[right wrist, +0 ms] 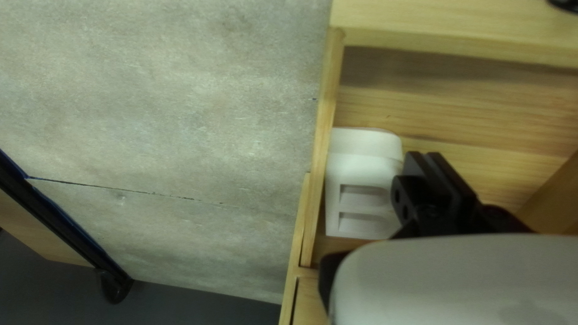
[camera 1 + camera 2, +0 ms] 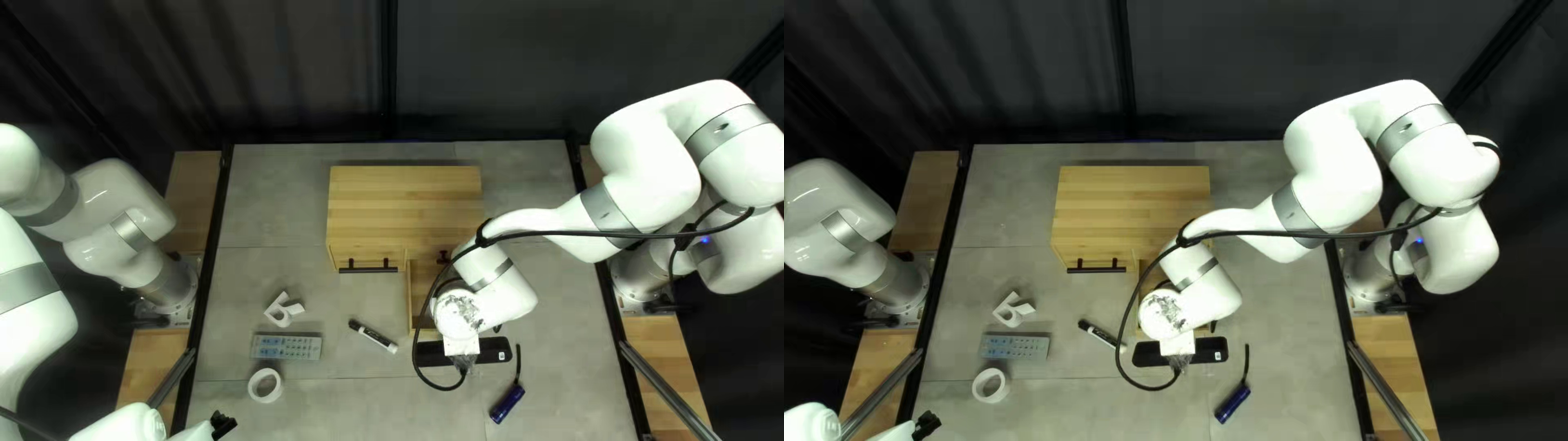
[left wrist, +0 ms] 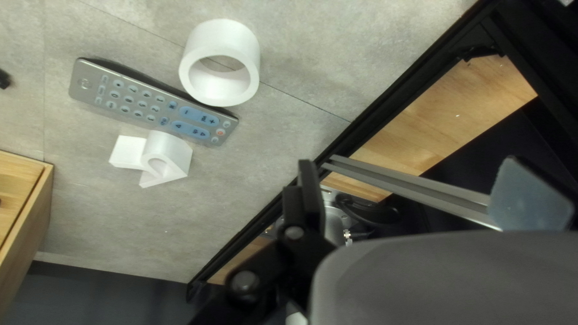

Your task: Open drawers and place objects into drawer and close

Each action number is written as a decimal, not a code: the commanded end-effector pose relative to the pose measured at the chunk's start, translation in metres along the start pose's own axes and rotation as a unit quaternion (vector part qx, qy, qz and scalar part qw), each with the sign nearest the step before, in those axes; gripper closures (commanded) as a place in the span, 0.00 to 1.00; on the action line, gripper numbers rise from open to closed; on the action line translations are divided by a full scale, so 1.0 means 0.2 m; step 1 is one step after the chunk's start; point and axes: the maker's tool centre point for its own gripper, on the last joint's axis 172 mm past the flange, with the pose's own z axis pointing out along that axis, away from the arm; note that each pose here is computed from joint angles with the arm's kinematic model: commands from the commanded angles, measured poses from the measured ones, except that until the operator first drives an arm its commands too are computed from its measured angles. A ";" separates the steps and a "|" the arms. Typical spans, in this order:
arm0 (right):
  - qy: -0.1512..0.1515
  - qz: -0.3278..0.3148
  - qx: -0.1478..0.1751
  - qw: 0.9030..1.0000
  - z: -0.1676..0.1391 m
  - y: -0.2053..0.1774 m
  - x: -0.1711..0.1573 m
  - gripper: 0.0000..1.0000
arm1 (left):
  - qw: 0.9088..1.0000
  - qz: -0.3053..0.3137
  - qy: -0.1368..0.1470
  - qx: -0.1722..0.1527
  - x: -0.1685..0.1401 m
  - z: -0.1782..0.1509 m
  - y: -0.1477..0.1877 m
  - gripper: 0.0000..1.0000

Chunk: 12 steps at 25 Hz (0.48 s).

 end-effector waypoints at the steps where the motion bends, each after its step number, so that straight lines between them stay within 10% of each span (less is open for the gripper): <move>1: -0.003 0.002 0.001 1.000 0.02 -0.01 -0.01 0.98 | 1.000 0.000 0.000 0.000 0.00 0.00 0.00 0.00; 12: -0.020 0.005 0.002 1.000 0.00 -0.02 -0.08 0.98 | 1.000 0.000 0.000 0.000 0.00 0.00 0.00 0.00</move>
